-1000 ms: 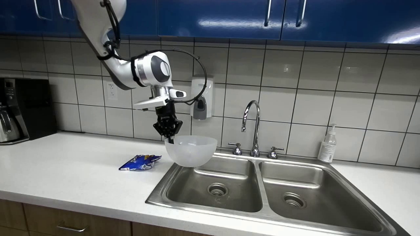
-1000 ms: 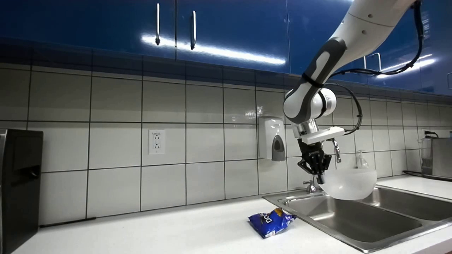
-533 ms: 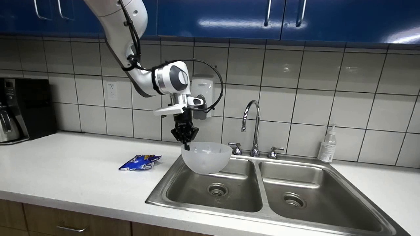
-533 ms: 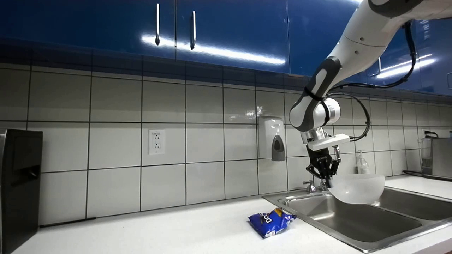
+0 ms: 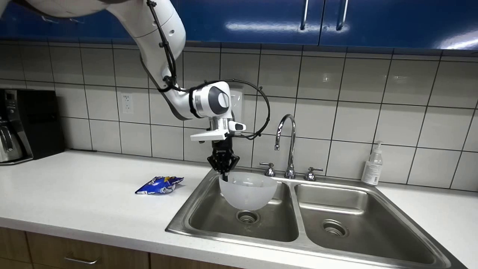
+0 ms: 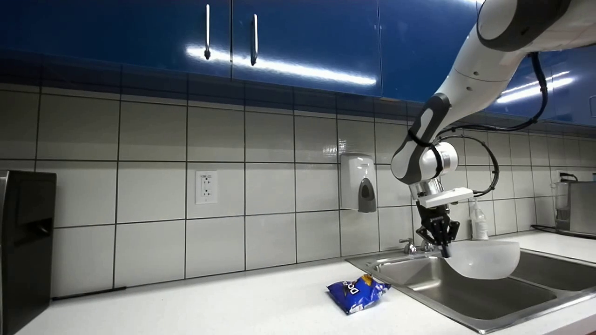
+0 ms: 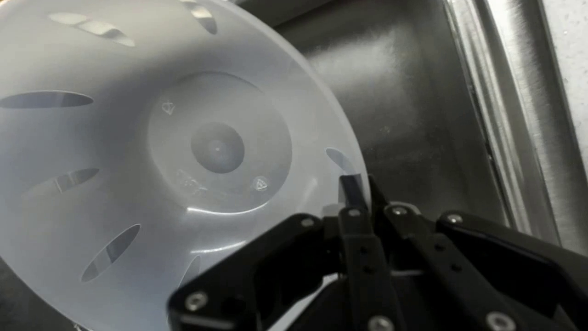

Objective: Pick up the clear bowl and put it in the sink

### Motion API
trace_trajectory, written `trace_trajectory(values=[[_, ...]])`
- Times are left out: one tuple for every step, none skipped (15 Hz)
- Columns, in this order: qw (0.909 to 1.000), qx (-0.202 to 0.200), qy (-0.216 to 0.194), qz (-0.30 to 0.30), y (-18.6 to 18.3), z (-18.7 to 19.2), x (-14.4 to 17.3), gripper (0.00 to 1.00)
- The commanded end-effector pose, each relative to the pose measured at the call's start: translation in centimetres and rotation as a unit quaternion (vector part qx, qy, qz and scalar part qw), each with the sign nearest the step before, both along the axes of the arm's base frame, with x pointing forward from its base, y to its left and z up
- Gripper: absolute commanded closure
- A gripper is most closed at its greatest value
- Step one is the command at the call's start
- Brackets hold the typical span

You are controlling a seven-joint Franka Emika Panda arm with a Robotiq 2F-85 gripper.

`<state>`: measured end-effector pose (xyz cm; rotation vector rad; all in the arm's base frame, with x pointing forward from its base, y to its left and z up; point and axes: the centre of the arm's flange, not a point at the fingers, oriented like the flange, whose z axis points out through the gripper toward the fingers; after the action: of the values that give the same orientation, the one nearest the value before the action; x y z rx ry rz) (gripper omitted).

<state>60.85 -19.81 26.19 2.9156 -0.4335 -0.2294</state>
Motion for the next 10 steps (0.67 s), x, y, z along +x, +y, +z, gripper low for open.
trace_trajectory(values=[[0.9998,0.009,0.012,0.01,-2.8,-1.5,1.3,0.99],[0.9998,0.008,0.013,0.012,-3.3,-2.1,1.3,0.99],[0.9998,0.009,0.013,0.014,-3.7,-2.7,1.4,0.99],[0.9998,0.009,0.011,0.014,-4.0,-3.5,1.6,0.99],[0.9999,0.006,0.008,0.012,-4.2,-4.1,1.8,0.99],[0.9999,0.005,0.0,0.009,-4.3,-4.8,2.2,0.99],[0.9999,0.005,-0.005,0.009,-4.3,-5.4,2.6,0.99],[0.9999,0.005,-0.012,0.008,-4.2,-6.0,3.0,0.99],[0.9998,0.007,-0.017,0.007,-4.1,-6.8,3.4,0.99],[0.9997,0.008,-0.021,0.007,-3.9,-7.5,3.8,0.99]])
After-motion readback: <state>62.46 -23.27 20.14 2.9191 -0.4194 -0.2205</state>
